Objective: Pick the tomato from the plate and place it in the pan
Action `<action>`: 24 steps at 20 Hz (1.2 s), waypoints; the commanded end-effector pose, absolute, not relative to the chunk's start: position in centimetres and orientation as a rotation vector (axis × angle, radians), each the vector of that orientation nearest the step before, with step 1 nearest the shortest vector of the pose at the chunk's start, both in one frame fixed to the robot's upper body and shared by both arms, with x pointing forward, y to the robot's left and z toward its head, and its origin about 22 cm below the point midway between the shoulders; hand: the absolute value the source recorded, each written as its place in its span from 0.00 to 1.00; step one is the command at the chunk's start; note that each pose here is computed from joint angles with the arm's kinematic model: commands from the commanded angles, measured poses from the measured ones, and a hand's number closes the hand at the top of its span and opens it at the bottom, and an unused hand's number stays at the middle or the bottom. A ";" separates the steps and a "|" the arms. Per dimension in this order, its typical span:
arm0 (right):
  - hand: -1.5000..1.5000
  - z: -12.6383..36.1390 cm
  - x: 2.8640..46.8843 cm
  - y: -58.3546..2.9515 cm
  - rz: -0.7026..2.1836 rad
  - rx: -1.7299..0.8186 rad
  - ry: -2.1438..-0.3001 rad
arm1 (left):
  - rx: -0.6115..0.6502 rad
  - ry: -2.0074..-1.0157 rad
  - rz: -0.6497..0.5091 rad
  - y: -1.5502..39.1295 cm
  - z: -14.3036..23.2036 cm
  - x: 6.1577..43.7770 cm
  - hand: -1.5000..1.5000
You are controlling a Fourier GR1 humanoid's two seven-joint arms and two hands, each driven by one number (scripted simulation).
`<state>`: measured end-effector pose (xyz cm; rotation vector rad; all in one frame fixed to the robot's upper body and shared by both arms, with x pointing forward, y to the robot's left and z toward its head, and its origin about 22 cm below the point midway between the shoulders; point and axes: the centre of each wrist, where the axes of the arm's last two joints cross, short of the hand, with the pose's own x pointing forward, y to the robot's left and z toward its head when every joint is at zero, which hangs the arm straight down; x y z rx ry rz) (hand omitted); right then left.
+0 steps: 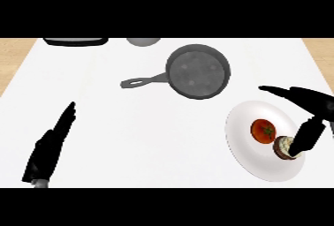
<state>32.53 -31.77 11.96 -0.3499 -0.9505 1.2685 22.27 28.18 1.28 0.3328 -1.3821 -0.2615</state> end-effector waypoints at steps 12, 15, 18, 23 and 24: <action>0.00 9.5 31.6 -29.8 1.329 -0.424 -0.805 | 0.346 -1.380 -0.263 29.0 0.4 23.1 0.50; 0.00 6.8 31.6 -30.3 1.353 -0.423 -0.768 | 0.332 -1.375 -0.257 28.3 0.4 22.3 0.50; 0.00 10.1 31.9 -29.9 1.353 -0.414 -0.766 | 0.335 -1.405 -0.253 27.4 0.9 20.0 0.50; 0.00 6.6 32.8 -31.2 1.343 -0.422 -0.738 | 0.317 -1.385 -0.251 29.5 1.0 22.0 0.50; 0.00 7.4 32.4 -30.4 1.351 -0.424 -0.740 | 0.334 -1.383 -0.266 29.2 -0.3 21.1 0.50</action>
